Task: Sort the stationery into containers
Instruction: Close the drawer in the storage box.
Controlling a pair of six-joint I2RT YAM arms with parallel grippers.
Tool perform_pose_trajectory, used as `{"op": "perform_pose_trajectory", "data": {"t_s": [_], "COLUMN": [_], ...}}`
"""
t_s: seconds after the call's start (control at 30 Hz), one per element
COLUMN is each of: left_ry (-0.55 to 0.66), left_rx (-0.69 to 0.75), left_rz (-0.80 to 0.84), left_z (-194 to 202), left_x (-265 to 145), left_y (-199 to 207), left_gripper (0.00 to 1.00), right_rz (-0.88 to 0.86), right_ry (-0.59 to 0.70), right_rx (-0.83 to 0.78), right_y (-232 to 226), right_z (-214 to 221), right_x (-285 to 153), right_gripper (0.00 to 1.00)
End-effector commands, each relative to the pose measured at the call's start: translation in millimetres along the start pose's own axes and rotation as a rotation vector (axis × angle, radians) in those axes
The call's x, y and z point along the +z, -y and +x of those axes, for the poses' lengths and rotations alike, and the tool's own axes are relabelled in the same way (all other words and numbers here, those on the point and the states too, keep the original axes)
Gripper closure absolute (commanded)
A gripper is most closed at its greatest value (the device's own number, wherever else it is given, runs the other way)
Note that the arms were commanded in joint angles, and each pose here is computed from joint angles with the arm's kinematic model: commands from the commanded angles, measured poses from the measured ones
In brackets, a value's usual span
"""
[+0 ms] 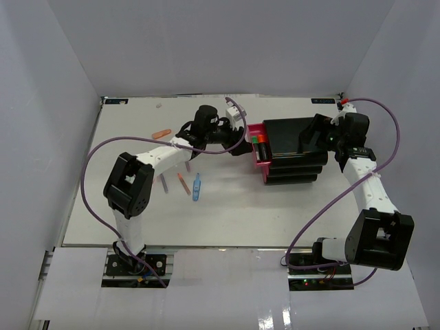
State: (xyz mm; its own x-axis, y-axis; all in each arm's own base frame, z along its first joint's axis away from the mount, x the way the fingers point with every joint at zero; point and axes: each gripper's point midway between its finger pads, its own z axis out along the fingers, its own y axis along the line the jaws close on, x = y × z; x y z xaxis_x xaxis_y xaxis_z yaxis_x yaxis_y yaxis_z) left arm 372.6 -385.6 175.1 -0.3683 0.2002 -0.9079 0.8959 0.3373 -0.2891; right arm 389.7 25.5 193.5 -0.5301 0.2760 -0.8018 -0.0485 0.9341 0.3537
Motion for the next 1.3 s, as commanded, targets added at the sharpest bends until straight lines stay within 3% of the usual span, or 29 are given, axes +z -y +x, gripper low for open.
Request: {"op": "perform_pose_trajectory", "data": {"t_s": [0.0,0.47,0.7,1.13,1.27], "left_ry": [0.036,0.054,0.067,0.117,0.091], "left_rx": [0.05,0.057,0.064,-0.003,-0.053], "left_rz": [0.034,0.088,0.087,-0.087,-0.122], "left_z": [-20.8,-34.4,-40.4,-61.5,-43.8], "left_x": [9.5,57.2,62.5,6.6,-11.2], "left_y": [9.1,15.0,16.9,4.7,5.5], "left_gripper": [0.33,0.33,0.32,0.19,0.18], "right_rz": [-0.061,-0.075,-0.061,-0.05,-0.026], "right_ry": [0.023,0.035,0.054,0.134,0.148], "right_rx": [0.004,0.02,0.003,-0.146,-0.216], "right_y": [-12.0,-17.1,-16.6,-33.4,-41.2], "right_z": [-5.5,-5.8,-12.5,-58.4,-60.6], "right_x": [0.3,-5.5,-10.1,-37.3,-43.1], "right_gripper": [0.05,0.05,0.05,0.1,0.1]}}
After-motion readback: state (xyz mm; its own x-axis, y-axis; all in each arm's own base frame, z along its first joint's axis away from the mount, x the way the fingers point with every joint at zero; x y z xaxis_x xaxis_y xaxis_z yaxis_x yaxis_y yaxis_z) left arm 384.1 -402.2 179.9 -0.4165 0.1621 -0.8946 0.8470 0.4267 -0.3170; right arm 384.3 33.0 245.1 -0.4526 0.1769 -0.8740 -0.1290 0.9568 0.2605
